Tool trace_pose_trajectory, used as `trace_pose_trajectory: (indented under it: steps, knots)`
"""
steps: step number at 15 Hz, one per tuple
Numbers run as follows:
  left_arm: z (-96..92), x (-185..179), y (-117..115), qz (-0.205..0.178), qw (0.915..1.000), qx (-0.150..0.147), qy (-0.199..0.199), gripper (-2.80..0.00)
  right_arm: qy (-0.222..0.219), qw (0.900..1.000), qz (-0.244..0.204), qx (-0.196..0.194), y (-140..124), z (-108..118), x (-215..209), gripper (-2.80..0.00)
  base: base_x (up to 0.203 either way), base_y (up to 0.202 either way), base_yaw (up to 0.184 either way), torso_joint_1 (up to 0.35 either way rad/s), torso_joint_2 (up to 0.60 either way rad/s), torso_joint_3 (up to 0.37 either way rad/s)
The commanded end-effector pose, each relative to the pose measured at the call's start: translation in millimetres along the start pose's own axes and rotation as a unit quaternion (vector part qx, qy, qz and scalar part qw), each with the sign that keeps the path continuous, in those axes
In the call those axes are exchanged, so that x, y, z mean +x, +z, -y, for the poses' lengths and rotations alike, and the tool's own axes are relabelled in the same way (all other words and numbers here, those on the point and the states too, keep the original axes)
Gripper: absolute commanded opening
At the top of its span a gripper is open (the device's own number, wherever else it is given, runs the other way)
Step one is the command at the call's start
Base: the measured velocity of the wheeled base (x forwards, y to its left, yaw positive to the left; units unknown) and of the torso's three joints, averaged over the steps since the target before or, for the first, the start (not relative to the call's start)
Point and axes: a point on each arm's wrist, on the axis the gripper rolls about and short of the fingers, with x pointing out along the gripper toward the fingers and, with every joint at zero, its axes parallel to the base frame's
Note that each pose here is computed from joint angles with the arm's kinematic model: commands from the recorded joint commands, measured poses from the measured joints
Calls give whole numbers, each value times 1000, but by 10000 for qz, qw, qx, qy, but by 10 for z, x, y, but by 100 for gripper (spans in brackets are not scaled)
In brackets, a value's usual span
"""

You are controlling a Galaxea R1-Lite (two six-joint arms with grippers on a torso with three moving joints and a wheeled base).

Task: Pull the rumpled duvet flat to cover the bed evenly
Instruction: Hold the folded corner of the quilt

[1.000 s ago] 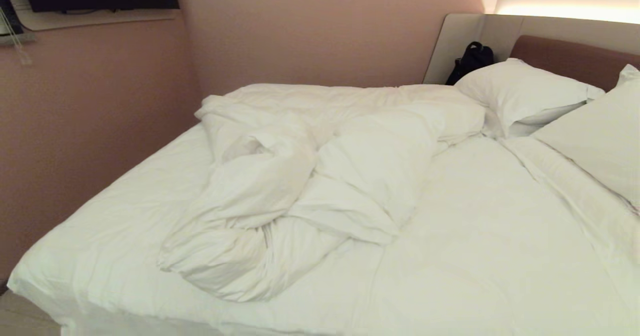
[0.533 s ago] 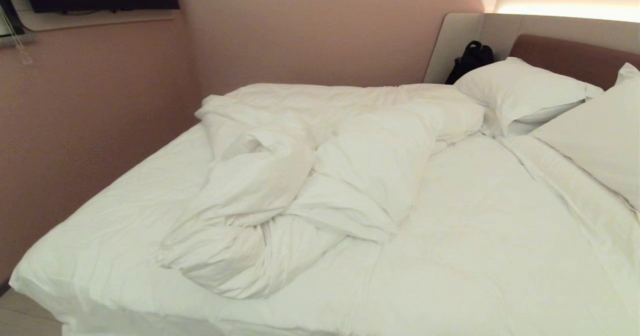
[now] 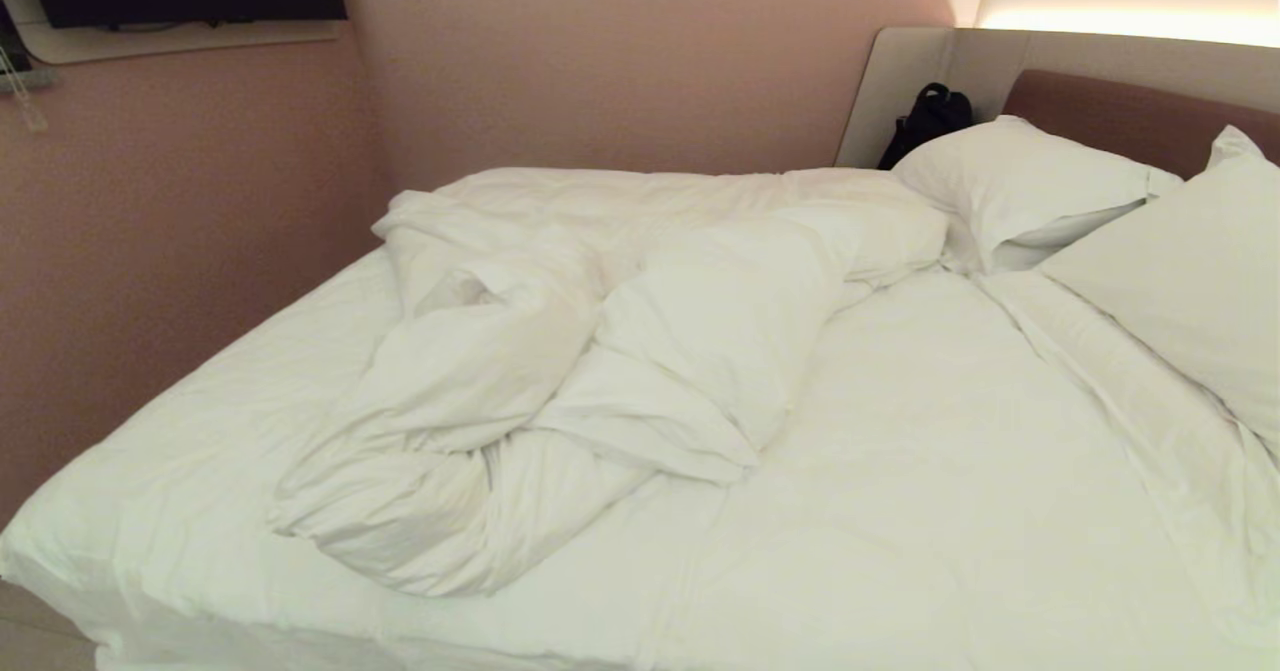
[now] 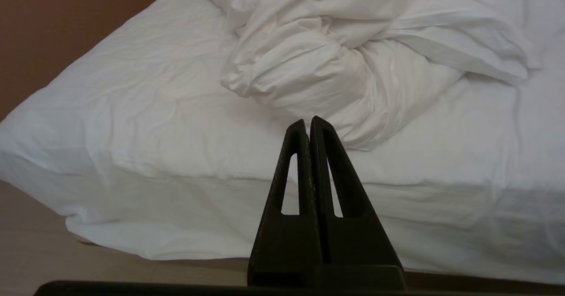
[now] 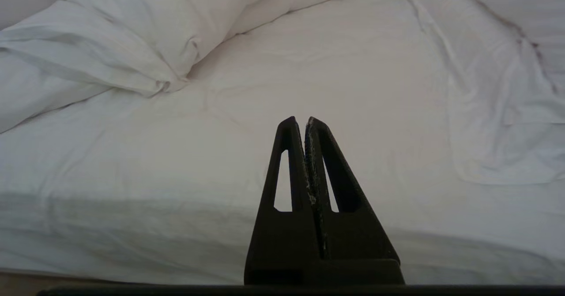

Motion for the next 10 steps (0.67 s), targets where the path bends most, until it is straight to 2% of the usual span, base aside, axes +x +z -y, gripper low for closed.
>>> trace_pose_trajectory:
  steps: [1,5,10]
  knots:
    - [0,0,0,-1,10000,0,0,-280,-1,10000,0,-1,-1,0,0,-280,0,-197,0,-1,-2,-2]
    - [0,0,0,0,10000,-7,-7,-280,-1,10000,0,-1,-1,0,0,-280,0,-176,0,2,4,3]
    - [1,0,1,5,10000,-7,-15,-280,5,10000,0,-1,-1,0,0,-280,0,-17,0,0,0,0]
